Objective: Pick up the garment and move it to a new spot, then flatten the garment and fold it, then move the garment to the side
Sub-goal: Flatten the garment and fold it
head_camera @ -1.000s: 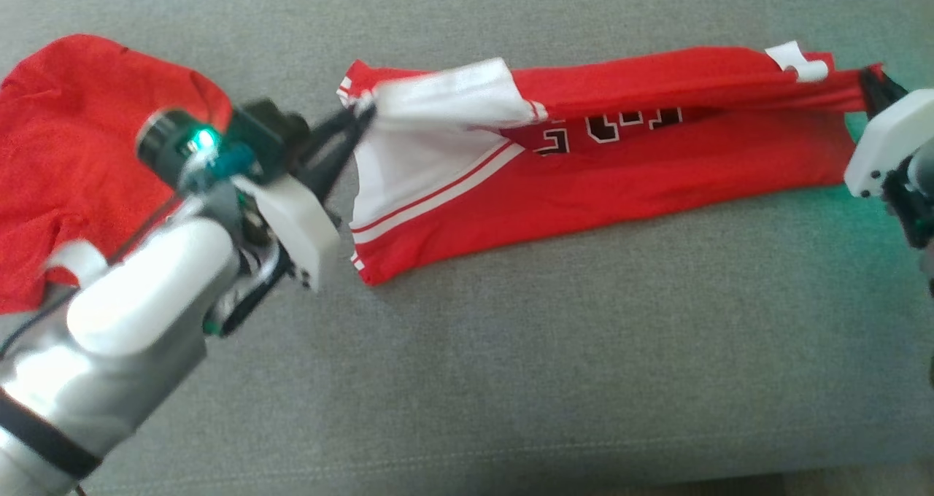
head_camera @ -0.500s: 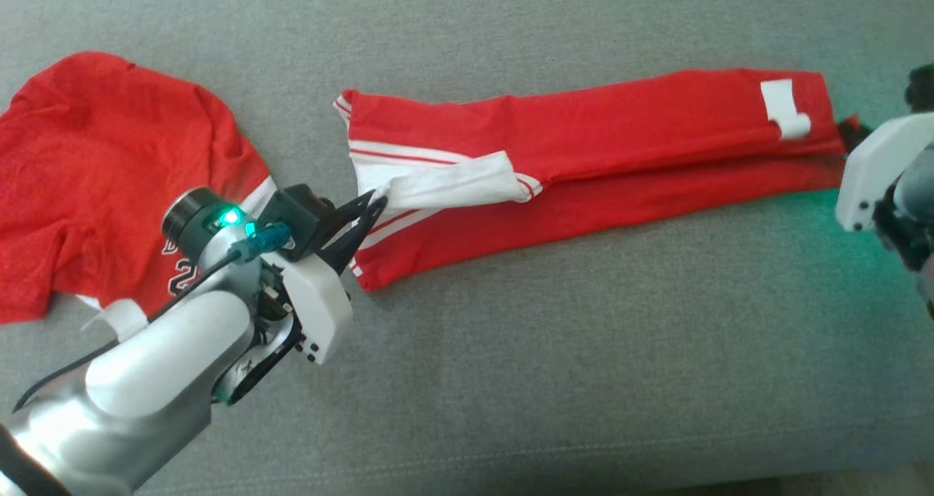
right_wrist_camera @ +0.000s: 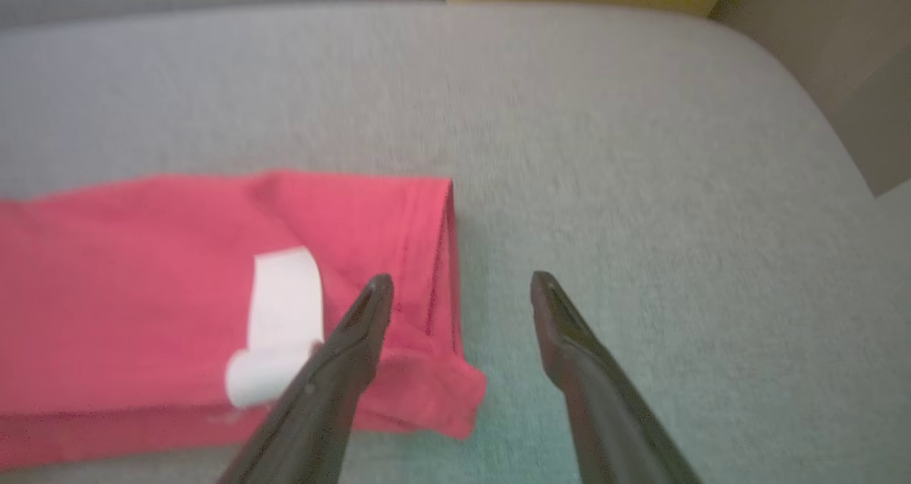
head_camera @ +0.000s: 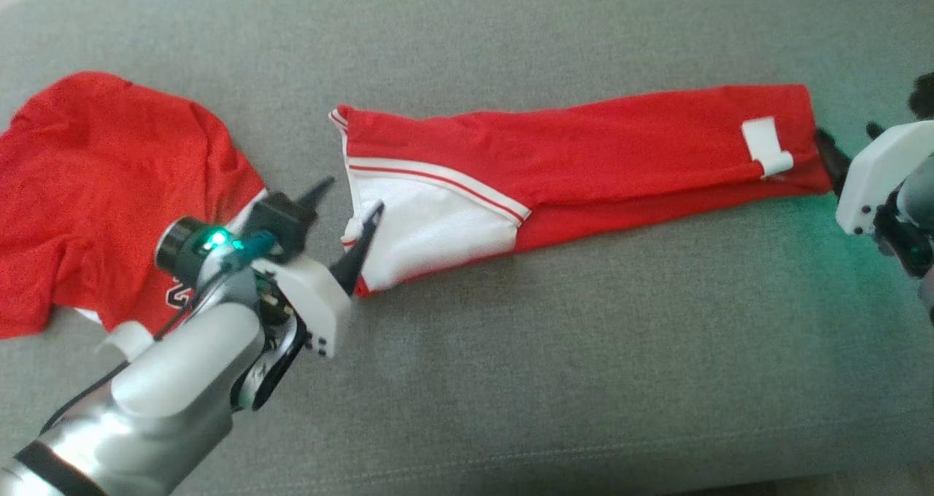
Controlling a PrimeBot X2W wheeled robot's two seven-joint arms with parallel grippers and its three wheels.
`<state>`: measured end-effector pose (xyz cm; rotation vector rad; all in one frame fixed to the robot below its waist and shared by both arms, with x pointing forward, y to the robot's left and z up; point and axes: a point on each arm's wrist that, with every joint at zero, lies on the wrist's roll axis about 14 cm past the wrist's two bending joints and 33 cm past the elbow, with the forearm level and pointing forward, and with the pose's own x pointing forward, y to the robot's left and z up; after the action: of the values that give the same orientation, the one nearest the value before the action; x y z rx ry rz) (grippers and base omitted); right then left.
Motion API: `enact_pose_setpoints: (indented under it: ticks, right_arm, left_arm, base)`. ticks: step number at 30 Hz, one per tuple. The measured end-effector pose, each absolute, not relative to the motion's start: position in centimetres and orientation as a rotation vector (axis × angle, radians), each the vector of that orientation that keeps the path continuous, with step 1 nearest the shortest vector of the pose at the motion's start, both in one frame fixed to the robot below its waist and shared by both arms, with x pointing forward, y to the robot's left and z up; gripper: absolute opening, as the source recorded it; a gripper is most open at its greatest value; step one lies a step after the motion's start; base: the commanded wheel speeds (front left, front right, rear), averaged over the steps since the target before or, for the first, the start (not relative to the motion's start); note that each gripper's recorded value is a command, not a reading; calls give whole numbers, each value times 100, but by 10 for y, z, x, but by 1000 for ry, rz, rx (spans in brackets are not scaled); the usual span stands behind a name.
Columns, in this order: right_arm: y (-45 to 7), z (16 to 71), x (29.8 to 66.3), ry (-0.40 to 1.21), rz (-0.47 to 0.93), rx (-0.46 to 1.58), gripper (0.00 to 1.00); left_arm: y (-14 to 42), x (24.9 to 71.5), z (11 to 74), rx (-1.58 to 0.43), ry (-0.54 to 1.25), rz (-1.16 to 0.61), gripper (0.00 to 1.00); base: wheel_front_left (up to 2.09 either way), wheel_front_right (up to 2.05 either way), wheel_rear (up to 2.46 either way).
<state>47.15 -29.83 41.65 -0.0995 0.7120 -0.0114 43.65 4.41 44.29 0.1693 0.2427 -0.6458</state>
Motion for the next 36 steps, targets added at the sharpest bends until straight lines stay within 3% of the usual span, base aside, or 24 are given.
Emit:
enact_pose_setpoints:
  ticks: [5,12,25,31,36]
  right_arm:
    - [-265,465,491,399,41,39,100]
    - [-230,493,483,159,112,94,100]
    - [-202,491,451,47,99,107,100]
    - [-194,476,434,63,74,108,100]
    - [-206,467,441,92,31,102,100]
  left_arm:
    - [60,459,484,-37,132,-417,100]
    - [82,458,531,-169,-26,-277,100]
    - [109,427,538,-298,-119,-190,100]
    - [113,421,524,-296,-99,-188,100]
    - [114,423,514,-287,-79,-197,100]
  base:
    - [0,0,0]
    - [0,0,0]
    - [0,0,0]
    - [0,0,0]
    - [0,0,0]
